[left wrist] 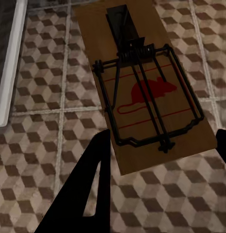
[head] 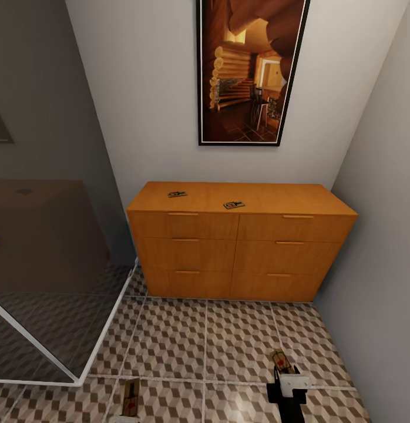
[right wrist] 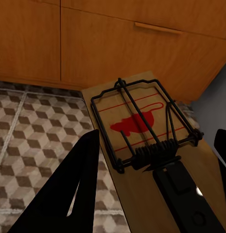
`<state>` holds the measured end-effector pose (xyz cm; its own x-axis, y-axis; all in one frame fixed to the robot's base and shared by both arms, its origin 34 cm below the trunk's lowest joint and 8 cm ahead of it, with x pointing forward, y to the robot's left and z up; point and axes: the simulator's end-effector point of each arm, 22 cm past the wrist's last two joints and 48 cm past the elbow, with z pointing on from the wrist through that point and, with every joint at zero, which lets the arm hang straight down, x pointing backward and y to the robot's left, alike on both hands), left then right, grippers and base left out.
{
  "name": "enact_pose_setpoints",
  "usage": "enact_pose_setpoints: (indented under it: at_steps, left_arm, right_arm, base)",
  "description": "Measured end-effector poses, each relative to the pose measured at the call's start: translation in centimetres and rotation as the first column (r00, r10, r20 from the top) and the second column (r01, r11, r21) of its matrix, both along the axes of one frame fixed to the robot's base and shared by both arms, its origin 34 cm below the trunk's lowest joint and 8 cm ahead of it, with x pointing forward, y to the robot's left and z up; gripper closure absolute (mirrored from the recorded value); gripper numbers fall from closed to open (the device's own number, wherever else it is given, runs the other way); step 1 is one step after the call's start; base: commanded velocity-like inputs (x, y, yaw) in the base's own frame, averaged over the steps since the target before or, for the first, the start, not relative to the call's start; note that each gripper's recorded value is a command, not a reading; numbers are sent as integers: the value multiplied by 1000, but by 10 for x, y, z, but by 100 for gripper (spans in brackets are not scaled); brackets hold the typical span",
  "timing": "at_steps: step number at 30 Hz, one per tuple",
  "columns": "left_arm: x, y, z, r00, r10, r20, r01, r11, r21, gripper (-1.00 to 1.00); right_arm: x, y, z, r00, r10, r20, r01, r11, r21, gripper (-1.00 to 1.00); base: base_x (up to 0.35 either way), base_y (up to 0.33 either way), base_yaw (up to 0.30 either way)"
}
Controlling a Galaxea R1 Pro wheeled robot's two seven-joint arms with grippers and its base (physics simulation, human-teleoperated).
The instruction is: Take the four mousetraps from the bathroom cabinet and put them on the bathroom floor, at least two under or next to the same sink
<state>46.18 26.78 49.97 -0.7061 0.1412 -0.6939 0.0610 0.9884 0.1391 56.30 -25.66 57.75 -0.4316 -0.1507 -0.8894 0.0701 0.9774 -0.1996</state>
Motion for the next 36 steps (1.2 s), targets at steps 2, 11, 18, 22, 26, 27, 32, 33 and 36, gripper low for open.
enact_pose_setpoints:
  at_steps: [2, 11, 18, 22, 26, 27, 32, 33, 36]
  left_arm:
    - [4, -13, 2, 1000, 4, 9, -4, 1000, -13, 100]
    - [2, 34, 15, 980, 189, 66, -198, 966, 166, 100]
    - [1, 27, 12, 987, 154, 54, -160, 977, 141, 100]
    - [2, 19, 10, 991, 128, 46, -132, 984, 115, 100]
    - [2, 16, 9, 992, 119, 42, -123, 987, 106, 100]
    - [2, 17, 9, 992, 119, 41, -123, 987, 106, 100]
    - [-4, 25, 7, 992, 122, 28, -124, 985, 120, 100]
    - [-6, 28, 6, 992, 124, 25, -127, 984, 125, 100]
    - [-8, 35, 5, 992, 127, 19, -129, 982, 135, 100]
  right_arm:
    - [-4, 2, -2, 1000, 0, -5, 0, 1000, 5, 100]
    - [-6, 22, 4, 999, 5, 36, -7, 999, 50, 100]
    - [-6, 25, 5, 999, 4, 39, -7, 998, 56, 100]
    - [-6, 25, 5, 999, 4, 39, -6, 998, 56, 100]
    - [-6, 23, 5, 999, 4, 39, -6, 999, 54, 100]
    - [-6, 24, 5, 999, 4, 39, -6, 999, 54, 100]
    - [-7, 25, 4, 999, 3, 36, -5, 998, 55, 100]
    - [-7, 25, 4, 999, 4, 35, -6, 998, 55, 100]
    - [-7, 26, 4, 999, 4, 34, -5, 998, 55, 100]
  base:
    - [0, 0, 0]
    - [0, 0, 0]
    - [0, 0, 0]
    - [0, 0, 0]
    - [0, 0, 0]
    - [0, 0, 0]
    - [0, 0, 0]
    - [0, 0, 0]
    - [0, 0, 0]
